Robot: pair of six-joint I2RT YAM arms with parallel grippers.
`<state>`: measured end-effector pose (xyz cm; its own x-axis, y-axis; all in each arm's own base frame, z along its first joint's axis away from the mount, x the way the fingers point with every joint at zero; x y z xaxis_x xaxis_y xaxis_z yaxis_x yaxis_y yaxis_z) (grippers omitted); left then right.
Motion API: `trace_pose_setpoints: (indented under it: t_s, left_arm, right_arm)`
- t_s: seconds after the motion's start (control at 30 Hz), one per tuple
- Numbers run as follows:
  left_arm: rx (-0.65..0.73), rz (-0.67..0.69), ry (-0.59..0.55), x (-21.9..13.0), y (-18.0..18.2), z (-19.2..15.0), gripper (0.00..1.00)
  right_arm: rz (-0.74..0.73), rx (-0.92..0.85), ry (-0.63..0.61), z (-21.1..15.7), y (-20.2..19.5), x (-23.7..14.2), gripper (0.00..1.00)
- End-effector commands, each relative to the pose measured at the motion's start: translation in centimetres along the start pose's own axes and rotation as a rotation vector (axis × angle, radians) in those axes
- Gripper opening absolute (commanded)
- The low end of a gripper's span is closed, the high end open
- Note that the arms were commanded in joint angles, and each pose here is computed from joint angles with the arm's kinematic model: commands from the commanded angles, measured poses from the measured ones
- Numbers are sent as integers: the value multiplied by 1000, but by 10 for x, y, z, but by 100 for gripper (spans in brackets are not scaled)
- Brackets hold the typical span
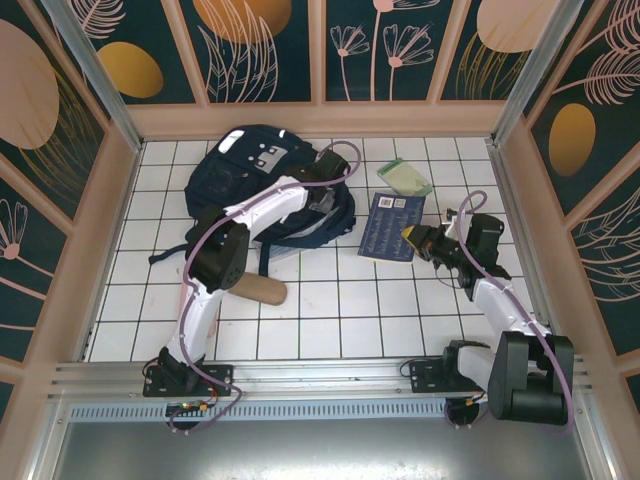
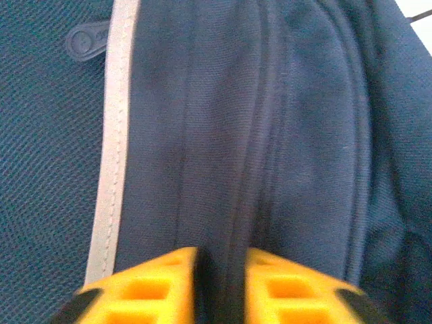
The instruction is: Pack books, pencil case, and school supplies into a backpack
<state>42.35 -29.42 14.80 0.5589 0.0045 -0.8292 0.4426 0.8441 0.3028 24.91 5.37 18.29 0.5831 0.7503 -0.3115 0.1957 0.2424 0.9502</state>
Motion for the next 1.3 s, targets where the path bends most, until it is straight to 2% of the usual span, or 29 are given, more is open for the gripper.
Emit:
trace_pose_setpoints:
  t_s: [0.0, 0.23, 0.37, 0.6, 0.8, 1.0, 1.27]
  left_arm:
    - [-4, 59, -45, -16, 15, 11, 0]
    - [-118, 16, -210, -78, 47, 42, 0]
    - [-186, -55, -295, -113, 70, 53, 0]
    - [-275, -197, -429, -165, 114, 60, 0]
    - [-366, -325, -516, -184, 151, 62, 0]
    - [-425, -410, -573, -196, 172, 63, 0]
    - [-461, -481, -587, -199, 177, 64, 0]
  right_arm:
    - [74, -70, -16, 7, 23, 0, 0]
    - [127, -165, -66, 1, 49, 19, 0]
    - [142, -210, -96, 0, 64, 35, 0]
    - [192, -155, -44, 4, 76, 77, 0]
    - [177, -92, -14, 6, 86, 129, 0]
    - [180, -54, -1, 2, 96, 186, 0]
    - [190, 49, 3, -4, 94, 268, 0]
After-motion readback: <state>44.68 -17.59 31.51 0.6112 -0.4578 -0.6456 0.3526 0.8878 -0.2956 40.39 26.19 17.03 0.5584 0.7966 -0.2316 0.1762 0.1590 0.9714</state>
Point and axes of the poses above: each hand's point on the last joint's axis, 136 mm out from that joint toward the fingers, its own x axis out along the fingers, its own y axis along the line the jaws close on, z = x × y, the point moved 8 cm from there along -x, back along the fingers, and after that the axes turned 13 degrees about x, right-handed, at the moved point
